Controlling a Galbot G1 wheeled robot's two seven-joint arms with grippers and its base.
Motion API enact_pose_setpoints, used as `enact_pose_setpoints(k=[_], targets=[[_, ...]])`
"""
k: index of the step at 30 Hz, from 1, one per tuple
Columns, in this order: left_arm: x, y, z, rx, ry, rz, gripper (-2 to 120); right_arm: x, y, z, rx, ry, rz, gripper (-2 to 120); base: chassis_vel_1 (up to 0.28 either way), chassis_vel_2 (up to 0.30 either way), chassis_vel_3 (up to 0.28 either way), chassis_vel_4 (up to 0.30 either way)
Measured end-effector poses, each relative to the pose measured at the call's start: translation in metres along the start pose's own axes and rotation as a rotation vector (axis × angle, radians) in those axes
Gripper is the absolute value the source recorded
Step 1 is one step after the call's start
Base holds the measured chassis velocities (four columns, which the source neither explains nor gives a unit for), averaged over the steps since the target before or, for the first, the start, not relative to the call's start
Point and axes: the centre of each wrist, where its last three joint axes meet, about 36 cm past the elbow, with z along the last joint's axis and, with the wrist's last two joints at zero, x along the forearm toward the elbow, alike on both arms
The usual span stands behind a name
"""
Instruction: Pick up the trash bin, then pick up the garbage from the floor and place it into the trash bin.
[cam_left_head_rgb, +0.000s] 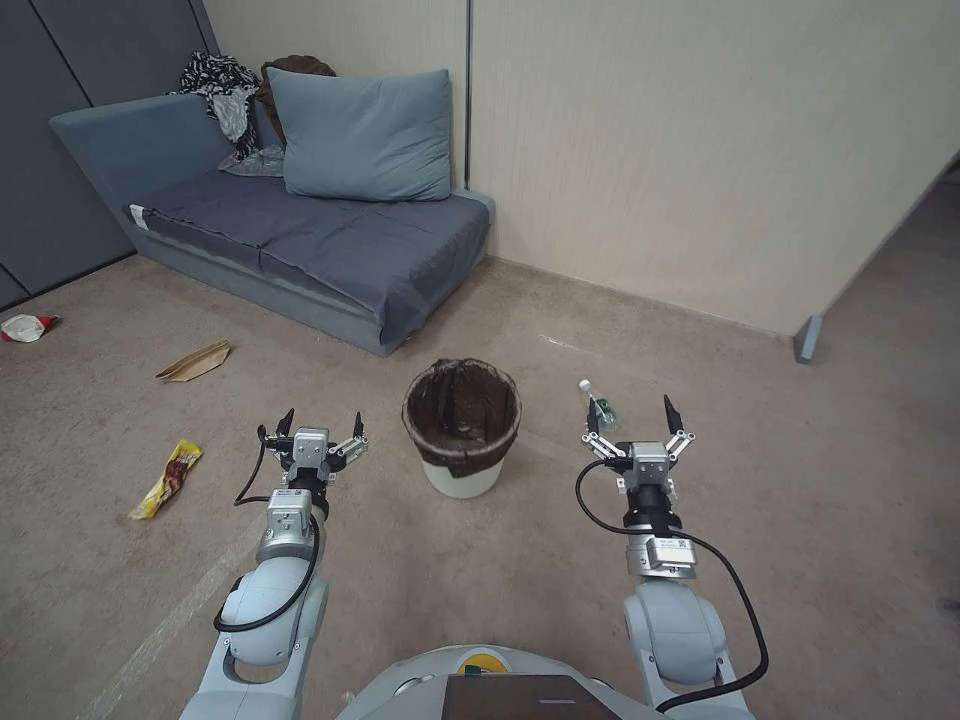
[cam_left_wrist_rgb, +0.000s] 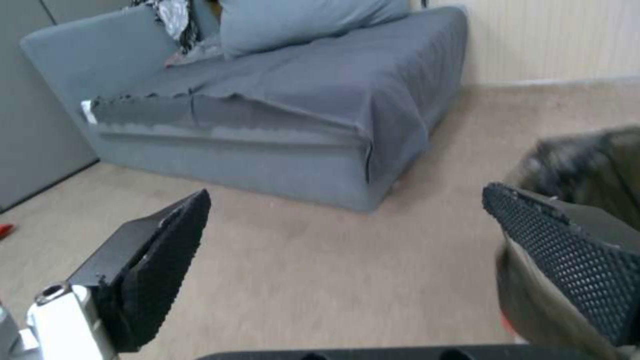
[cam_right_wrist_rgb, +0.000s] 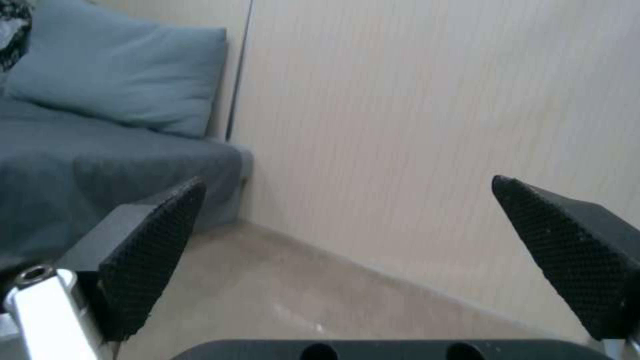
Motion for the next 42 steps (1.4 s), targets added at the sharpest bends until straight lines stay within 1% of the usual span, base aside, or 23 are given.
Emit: enact_pose_setpoints(k=[5,9,16,22,25,26,27,29,31,32,33,34,35,38,39,41,42], targets=[[0.000,0.000,0.000,0.000,0.001,0.002,100,-0.003,0.000,0.007,0.036,-0.058,-0.006,100,-0.262,0.254,0.257,-0.252],[0.000,-0.001,0.000,-0.001,0.000,0.005,100,-0.004,0.000,0.009,0.039,-0.069,-0.007,100,-0.174,0.186,0.150,-0.171],[0.002,-0.004,-0.002,0.005,0.008,0.017,100,-0.004,-0.001,0.010,0.050,-0.073,-0.021,100,0.025,-0.027,-0.010,0.015],[0.007,-0.007,-0.008,0.026,0.019,0.025,100,-0.004,-0.001,0.009,0.051,-0.074,-0.019,100,0.000,0.000,0.000,0.000],[0.010,-0.009,-0.013,0.053,0.023,0.042,100,-0.005,-0.002,0.008,0.052,-0.074,-0.018,100,0.000,0.000,0.000,0.000],[0.012,-0.011,-0.015,0.074,0.027,0.055,100,-0.005,-0.002,0.008,0.052,-0.073,-0.017,100,0.000,0.000,0.000,0.000],[0.012,-0.011,-0.015,0.074,0.027,0.055,100,-0.005,-0.002,0.008,0.052,-0.073,-0.017,100,0.000,0.000,0.000,0.000],[0.017,-0.015,-0.027,0.138,0.060,0.083,100,-0.005,-0.002,0.008,0.052,-0.072,-0.017,100,0.000,0.000,0.000,0.000],[0.019,-0.016,-0.029,0.152,0.070,0.088,100,-0.005,-0.002,0.008,0.052,-0.072,-0.017,100,0.000,0.000,0.000,0.000],[0.022,-0.019,-0.037,0.192,0.110,0.104,100,-0.005,-0.002,0.008,0.052,-0.071,-0.017,100,0.000,0.000,0.000,0.000],[0.024,-0.021,-0.046,0.246,0.177,0.128,100,-0.005,-0.002,0.008,0.052,-0.072,-0.017,100,0.000,0.000,0.000,0.000],[0.026,-0.022,-0.053,0.284,0.222,0.146,100,-0.005,-0.002,0.008,0.052,-0.072,-0.017,100,0.000,0.000,0.000,0.000],[0.026,-0.022,-0.053,0.284,0.222,0.146,100,-0.005,-0.002,0.008,0.052,-0.072,-0.017,100,0.000,0.000,0.000,0.000],[0.023,-0.023,-0.071,0.422,0.346,0.218,100,-0.005,-0.003,0.007,0.053,-0.073,-0.016,100,0.000,0.000,0.000,0.000],[0.023,-0.023,-0.071,0.422,0.346,0.218,100,-0.005,-0.003,0.007,0.053,-0.073,-0.016,100,0.000,0.000,0.000,0.000],[0.017,-0.022,-0.075,0.468,0.384,0.247,100,-0.003,-0.003,0.007,0.054,-0.071,-0.017,100,0.000,0.000,0.000,0.000],[0.017,-0.022,-0.075,0.468,0.384,0.247,100,-0.003,-0.003,0.007,0.054,-0.071,-0.017,100,0.000,0.000,0.000,0.000]])
